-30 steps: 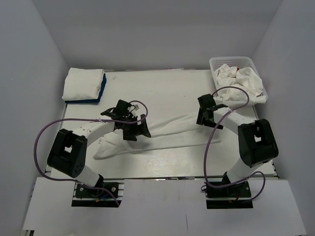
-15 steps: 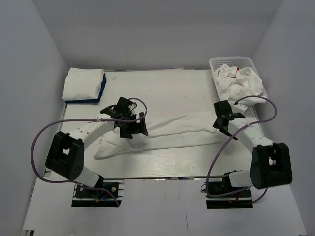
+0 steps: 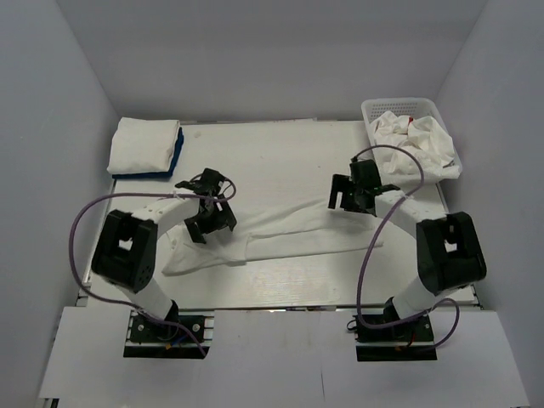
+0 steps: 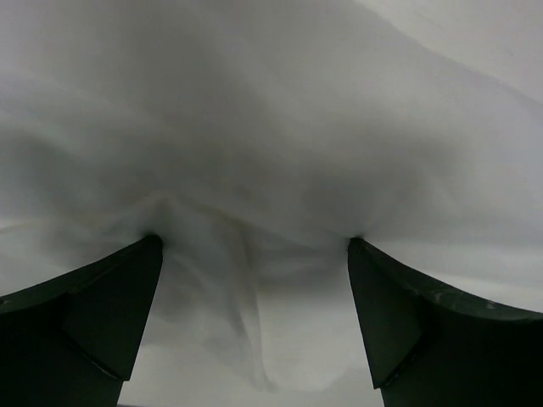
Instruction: Fold and stack the t-shirts
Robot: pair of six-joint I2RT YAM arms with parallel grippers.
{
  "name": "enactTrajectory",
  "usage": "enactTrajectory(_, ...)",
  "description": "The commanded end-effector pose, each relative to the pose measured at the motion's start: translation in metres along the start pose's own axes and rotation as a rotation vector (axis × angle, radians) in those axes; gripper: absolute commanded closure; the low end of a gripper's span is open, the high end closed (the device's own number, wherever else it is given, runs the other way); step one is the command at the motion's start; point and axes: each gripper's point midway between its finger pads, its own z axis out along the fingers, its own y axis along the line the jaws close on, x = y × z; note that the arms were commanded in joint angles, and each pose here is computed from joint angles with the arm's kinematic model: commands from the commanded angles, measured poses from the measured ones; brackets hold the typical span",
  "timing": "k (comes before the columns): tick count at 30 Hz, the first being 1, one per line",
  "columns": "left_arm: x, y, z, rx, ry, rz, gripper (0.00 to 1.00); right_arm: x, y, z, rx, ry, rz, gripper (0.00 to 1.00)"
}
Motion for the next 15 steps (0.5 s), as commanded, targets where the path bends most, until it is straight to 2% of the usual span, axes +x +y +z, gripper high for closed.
enactTrajectory(1,-0.022,-0.006,0.031,-0.045,-0.019,-0.062,0.0,-0.006,0.022,0.015,-0.086,-0.003,-0.099,0.1)
enactTrajectory(2,-0.026,-0.01,0.038,-0.053,-0.012,-0.061,0.0,0.002,0.019,0.017,-0.068,0.028,-0.105,0.1)
enactTrajectory(3,-0.049,-0.031,0.035,-0.018,-0.046,-0.053,0.0,0.009,0.018,0.022,-0.057,0.06,-0.112,0.1)
enactTrajectory(5,-0.059,-0.039,0.061,-0.066,-0.012,0.004,0.0,0.034,0.017,0.024,-0.047,0.133,-0.127,0.1)
enactTrajectory(6,-0.097,-0.066,0.055,-0.016,-0.083,0.004,0.0,0.06,0.014,0.021,-0.054,0.199,-0.132,0.1)
enactTrajectory(7,-0.112,-0.078,0.058,0.002,-0.105,0.047,0.0,0.064,0.022,0.012,-0.088,0.209,-0.139,0.1)
enactTrajectory(8,-0.116,-0.083,0.087,-0.034,-0.084,0.068,0.0,0.075,0.034,0.005,-0.145,0.24,-0.145,0.1)
enactTrajectory(9,-0.163,-0.123,0.071,0.048,-0.182,0.073,0.0,0.097,0.039,-0.006,-0.167,0.306,-0.175,0.1)
enactTrajectory(11,-0.201,-0.157,0.086,0.12,-0.234,0.143,0.0,0.108,0.065,-0.03,-0.291,0.319,-0.271,0.1)
enactTrajectory(12,-0.227,-0.199,0.108,0.209,-0.297,0.167,0.0,0.125,0.074,-0.04,-0.33,0.355,-0.359,0.1)
enactTrajectory(13,-0.237,-0.223,0.117,0.294,-0.322,0.2,0.0,0.135,0.077,-0.049,-0.343,0.389,-0.413,0.1)
enactTrajectory(14,-0.228,-0.263,0.116,0.468,-0.292,0.229,0.0,0.153,0.087,-0.06,-0.373,0.446,-0.513,0.1)
enactTrajectory(15,-0.246,-0.295,0.108,0.618,-0.378,0.207,0.0,0.164,0.086,-0.066,-0.373,0.5,-0.548,0.1)
